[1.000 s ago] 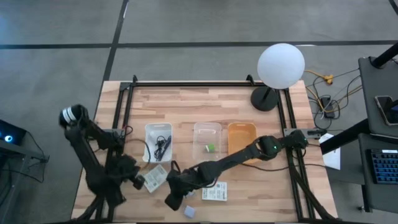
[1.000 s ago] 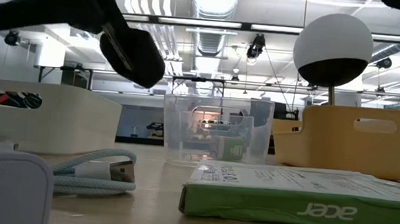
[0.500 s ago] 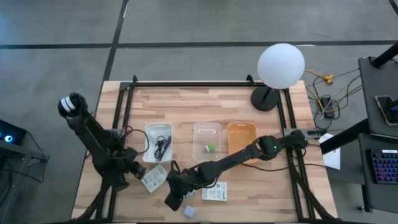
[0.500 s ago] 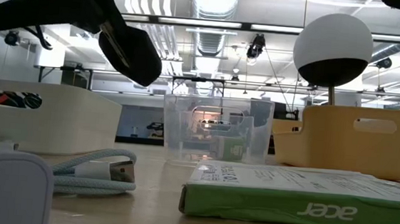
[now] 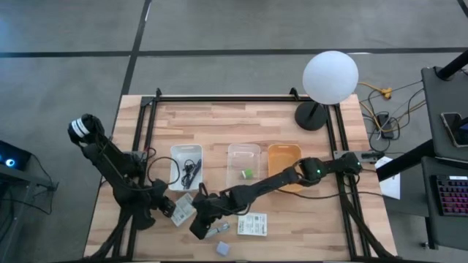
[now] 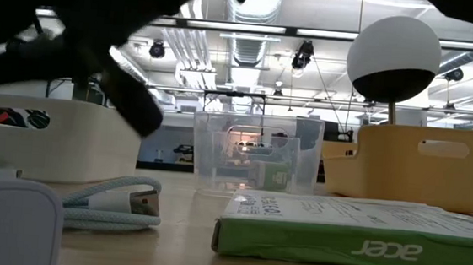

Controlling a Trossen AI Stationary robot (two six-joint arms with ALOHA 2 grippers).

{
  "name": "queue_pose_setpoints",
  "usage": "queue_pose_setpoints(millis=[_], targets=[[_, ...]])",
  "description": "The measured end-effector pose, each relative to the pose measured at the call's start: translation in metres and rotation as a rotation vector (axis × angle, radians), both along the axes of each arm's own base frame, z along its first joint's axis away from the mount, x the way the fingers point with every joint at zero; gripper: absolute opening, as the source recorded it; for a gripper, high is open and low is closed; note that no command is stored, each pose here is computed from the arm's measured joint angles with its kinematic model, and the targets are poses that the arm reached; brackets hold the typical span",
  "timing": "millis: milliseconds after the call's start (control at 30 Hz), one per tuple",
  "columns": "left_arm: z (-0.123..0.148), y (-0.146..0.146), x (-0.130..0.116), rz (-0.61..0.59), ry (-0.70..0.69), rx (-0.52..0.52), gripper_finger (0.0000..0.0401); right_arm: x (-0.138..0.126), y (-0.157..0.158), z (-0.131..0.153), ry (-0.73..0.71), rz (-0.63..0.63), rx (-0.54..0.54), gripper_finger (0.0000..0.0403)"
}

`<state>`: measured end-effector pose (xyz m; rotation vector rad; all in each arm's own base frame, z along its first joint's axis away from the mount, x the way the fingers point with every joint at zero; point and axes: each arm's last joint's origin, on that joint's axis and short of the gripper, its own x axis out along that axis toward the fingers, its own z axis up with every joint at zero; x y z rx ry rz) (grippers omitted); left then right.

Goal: Pick and place items into bin
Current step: Put the left card reader box into the yellow bin

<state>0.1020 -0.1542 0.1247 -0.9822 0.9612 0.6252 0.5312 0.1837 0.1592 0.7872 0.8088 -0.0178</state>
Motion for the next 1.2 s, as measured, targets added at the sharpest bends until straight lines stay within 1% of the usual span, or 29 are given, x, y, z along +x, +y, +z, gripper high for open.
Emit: queue_pose_setpoints(millis=[133,267,400,500,700,767,800,900,1033,1200], targets=[[-0.006,-0.008,0.005,-0.002,-0.022,-0.039,0.0001,0.004,-0.004,-0.017,0.027,-0.002,0.012,0.0008],[-0.011,-0.018,0.012,-0.003,-0.065,-0.104,0.0001,0.006,-0.01,-0.021,0.029,-0.014,0.012,0.0008],[-0.014,-0.021,0.016,0.007,-0.088,-0.085,0.0002,0.009,-0.016,-0.035,0.059,-0.021,0.009,0.0008],[-0.014,-0.02,0.018,0.017,-0.093,-0.089,0.0002,0.008,-0.017,-0.041,0.086,-0.03,0.013,0.0008],[-0.014,-0.02,0.018,0.004,-0.102,-0.08,0.0002,0.008,-0.019,-0.043,0.108,-0.044,0.013,0.0008],[-0.008,-0.023,0.022,0.023,-0.157,-0.096,0.0002,0.006,-0.019,-0.045,0.136,-0.045,0.009,0.0008],[-0.006,-0.024,0.024,0.033,-0.193,-0.088,0.0002,0.004,-0.019,-0.047,0.155,-0.046,0.0,0.0008],[-0.003,-0.019,0.025,0.038,-0.222,-0.038,0.0002,0.003,-0.021,-0.05,0.174,-0.049,-0.006,0.0008],[-0.002,-0.018,0.032,0.038,-0.24,-0.042,0.0002,0.003,-0.02,-0.05,0.167,-0.051,-0.006,0.0008],[0.001,-0.018,0.034,0.031,-0.25,-0.056,0.0002,0.004,-0.02,-0.049,0.165,-0.051,-0.006,0.0008]])
